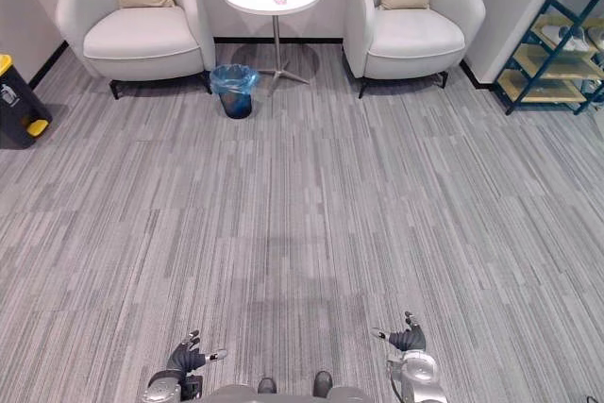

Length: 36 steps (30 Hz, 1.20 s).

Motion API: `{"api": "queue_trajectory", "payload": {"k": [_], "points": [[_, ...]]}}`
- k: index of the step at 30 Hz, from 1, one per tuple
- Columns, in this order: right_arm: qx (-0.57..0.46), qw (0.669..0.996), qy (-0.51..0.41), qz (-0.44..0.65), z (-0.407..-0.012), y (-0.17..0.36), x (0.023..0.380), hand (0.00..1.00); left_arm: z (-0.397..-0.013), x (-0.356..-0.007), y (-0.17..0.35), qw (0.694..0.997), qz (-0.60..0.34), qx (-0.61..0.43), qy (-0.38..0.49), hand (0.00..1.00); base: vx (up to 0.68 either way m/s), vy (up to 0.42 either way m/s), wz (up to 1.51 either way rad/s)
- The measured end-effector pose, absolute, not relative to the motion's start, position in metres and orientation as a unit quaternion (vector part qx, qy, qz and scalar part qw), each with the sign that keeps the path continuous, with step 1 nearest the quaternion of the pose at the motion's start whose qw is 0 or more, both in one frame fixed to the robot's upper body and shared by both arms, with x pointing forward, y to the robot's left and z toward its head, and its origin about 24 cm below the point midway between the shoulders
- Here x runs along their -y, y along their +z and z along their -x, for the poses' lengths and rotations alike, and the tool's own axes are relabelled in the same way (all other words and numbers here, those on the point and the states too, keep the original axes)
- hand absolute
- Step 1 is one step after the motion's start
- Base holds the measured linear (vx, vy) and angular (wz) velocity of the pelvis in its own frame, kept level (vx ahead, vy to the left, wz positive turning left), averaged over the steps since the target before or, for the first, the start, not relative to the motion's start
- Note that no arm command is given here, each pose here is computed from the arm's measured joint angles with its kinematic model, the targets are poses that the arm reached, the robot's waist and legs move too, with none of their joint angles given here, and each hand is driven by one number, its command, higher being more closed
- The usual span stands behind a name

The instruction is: Gather rubbish on tea table into small bin, then transfer packed bag to large trash can.

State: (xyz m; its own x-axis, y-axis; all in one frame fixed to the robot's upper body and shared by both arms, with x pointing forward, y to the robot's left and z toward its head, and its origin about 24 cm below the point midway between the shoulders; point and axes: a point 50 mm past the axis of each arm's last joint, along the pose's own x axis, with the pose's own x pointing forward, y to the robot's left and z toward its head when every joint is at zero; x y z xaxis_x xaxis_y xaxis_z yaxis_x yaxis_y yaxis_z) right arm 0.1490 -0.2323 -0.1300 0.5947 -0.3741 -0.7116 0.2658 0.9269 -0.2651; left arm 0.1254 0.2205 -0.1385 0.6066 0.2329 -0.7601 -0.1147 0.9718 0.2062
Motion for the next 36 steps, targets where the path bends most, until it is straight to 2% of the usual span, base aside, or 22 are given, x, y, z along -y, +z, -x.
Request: {"api": "queue_trajectory", "payload": {"k": [4, 8, 21, 25, 29, 33, 36], "points": [[-0.405, 0.893, -0.182, 0.073, -0.155, -0.126, 0.239, 0.0, -0.139, -0.233, -0.129, 0.903, -0.085, -0.407, 0.104, 0.0, 0.27, 0.016, 0.31], [-0.378, 0.902, -0.186, 0.09, -0.175, -0.114, 0.251, 0.0, -0.152, -0.228, -0.125, 0.911, -0.08, -0.391, 0.107, 0.0, 0.35, -0.082, 0.23], [-0.366, 0.908, -0.191, 0.067, -0.171, -0.113, 0.245, 0.0, -0.149, -0.215, -0.128, 0.912, -0.044, -0.391, 0.117, 0.0, 0.44, -0.217, 0.1], [-0.367, 0.906, -0.207, 0.038, -0.171, -0.115, 0.242, 0.0, -0.158, -0.209, -0.125, 0.918, -0.033, -0.379, 0.116, 0.0, 0.31, 0.073, -0.13], [-0.366, 0.9, -0.233, 0.045, -0.167, -0.113, 0.254, 0.0, -0.16, -0.2, -0.126, 0.919, -0.026, -0.379, 0.108, 0.0, 0.37, 0.237, -0.09], [-0.381, 0.899, -0.213, 0.041, -0.165, -0.12, 0.241, 0.0, -0.154, -0.211, -0.127, 0.914, -0.042, -0.388, 0.113, 0.0, 0.4, 0.199, -0.12], [-0.38, 0.901, -0.205, 0.039, -0.173, -0.119, 0.237, 0.0, -0.148, -0.206, -0.132, 0.908, -0.04, -0.403, 0.108, 0.0, 0.4, 0.216, -0.32]]}}
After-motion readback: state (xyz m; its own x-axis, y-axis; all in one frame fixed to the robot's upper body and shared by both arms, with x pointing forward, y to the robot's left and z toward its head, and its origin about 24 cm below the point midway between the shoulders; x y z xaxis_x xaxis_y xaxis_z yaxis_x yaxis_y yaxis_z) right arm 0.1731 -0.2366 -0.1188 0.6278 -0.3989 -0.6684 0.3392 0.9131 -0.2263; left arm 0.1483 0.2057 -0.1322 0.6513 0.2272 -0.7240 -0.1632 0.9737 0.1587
